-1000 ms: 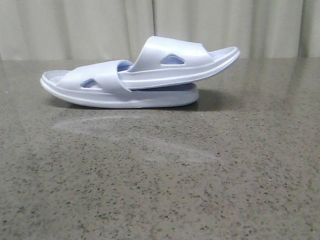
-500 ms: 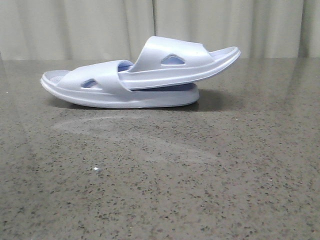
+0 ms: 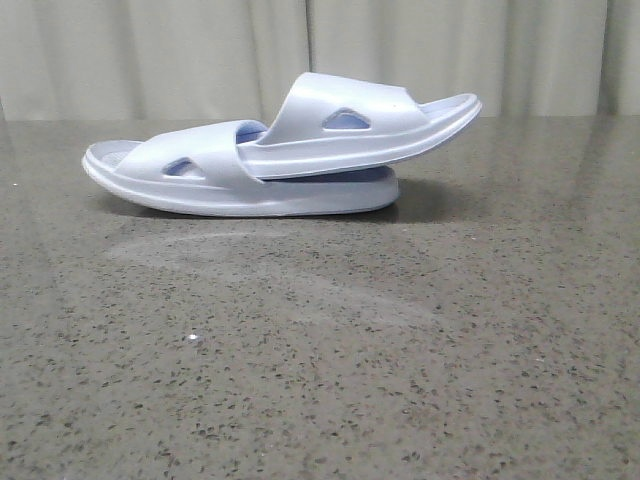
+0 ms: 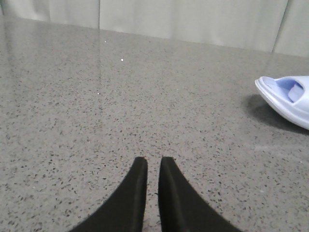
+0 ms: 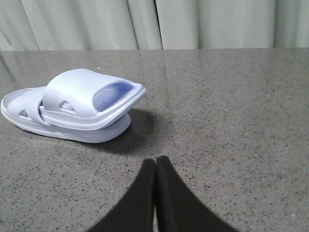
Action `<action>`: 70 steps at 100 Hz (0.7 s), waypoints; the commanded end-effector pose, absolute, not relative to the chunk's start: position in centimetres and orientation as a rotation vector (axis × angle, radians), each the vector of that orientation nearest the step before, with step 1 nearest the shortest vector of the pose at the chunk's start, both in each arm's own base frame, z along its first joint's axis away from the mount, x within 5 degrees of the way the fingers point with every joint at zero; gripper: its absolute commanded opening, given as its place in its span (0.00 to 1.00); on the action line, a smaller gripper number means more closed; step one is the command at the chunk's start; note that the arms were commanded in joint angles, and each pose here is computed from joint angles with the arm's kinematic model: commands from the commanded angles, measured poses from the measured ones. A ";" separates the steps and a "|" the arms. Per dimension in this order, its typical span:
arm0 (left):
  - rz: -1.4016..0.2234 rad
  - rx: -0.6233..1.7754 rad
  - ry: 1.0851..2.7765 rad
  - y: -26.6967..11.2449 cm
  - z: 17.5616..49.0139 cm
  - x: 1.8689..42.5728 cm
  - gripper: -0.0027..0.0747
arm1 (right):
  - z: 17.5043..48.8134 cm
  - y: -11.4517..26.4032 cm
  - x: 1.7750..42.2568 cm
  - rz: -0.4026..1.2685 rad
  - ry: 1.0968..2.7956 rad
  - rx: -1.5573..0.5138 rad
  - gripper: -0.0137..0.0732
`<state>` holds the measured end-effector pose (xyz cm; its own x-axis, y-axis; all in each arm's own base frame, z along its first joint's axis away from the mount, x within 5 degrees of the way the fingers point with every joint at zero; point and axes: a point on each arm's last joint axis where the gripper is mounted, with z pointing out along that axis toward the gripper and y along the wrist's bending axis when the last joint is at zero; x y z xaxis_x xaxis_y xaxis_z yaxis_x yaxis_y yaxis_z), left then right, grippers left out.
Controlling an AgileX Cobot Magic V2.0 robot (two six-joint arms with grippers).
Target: Insert blue slippers together front up
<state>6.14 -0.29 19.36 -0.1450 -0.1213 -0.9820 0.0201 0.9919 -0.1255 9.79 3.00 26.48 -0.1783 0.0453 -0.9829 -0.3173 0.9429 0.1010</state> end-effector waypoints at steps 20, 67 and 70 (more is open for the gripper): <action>-0.100 -0.057 1.555 -0.2 20.2 5.4 0.05 | 27.5 2.9 9.9 0.328 1.690 -0.179 0.05; -0.090 -0.078 1.667 -0.1 19.2 5.4 0.05 | 27.4 2.9 9.9 0.328 1.691 -0.179 0.05; -0.090 -0.078 1.667 -0.1 19.2 5.4 0.05 | 27.4 2.9 9.9 0.328 1.691 -0.179 0.05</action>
